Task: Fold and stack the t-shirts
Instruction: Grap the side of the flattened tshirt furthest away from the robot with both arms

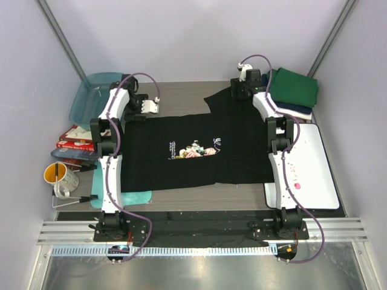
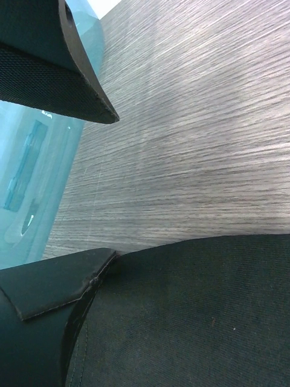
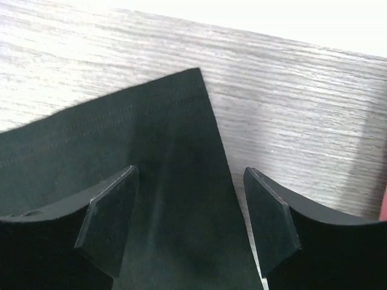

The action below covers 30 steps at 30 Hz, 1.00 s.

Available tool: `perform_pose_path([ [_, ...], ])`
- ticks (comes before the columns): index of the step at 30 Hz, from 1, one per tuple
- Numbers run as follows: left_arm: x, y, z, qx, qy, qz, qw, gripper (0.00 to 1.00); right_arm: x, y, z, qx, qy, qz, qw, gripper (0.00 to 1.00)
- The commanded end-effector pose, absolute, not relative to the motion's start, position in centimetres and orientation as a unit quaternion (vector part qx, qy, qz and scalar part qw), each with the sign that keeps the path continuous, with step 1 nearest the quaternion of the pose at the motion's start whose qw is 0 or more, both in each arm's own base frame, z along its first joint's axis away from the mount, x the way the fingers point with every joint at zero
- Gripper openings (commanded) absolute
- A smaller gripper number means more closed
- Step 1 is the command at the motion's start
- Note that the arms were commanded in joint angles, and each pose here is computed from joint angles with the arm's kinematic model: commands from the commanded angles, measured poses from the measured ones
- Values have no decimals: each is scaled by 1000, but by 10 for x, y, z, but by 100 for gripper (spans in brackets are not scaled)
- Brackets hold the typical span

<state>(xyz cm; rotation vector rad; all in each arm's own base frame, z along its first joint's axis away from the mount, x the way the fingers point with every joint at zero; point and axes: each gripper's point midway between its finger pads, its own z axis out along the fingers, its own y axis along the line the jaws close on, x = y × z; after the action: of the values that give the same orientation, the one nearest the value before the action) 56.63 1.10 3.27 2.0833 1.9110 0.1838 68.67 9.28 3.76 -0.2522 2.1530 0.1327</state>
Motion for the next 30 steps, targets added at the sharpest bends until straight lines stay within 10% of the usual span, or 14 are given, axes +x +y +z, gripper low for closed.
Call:
perform_pose_path([
  [1,540,12,14,726,677,24,117,85,703,94,53,-62,861,77,500,76],
  [14,519,8,12,729,681,7,73,92,704,96,49,-42,861,94,498,76],
  [24,636,26,45,626,711,237,214,93,700,104,50,-41,863,111,491,75],
  [30,621,7,60,639,717,174,216,92,699,107,49,-48,863,112,490,74],
])
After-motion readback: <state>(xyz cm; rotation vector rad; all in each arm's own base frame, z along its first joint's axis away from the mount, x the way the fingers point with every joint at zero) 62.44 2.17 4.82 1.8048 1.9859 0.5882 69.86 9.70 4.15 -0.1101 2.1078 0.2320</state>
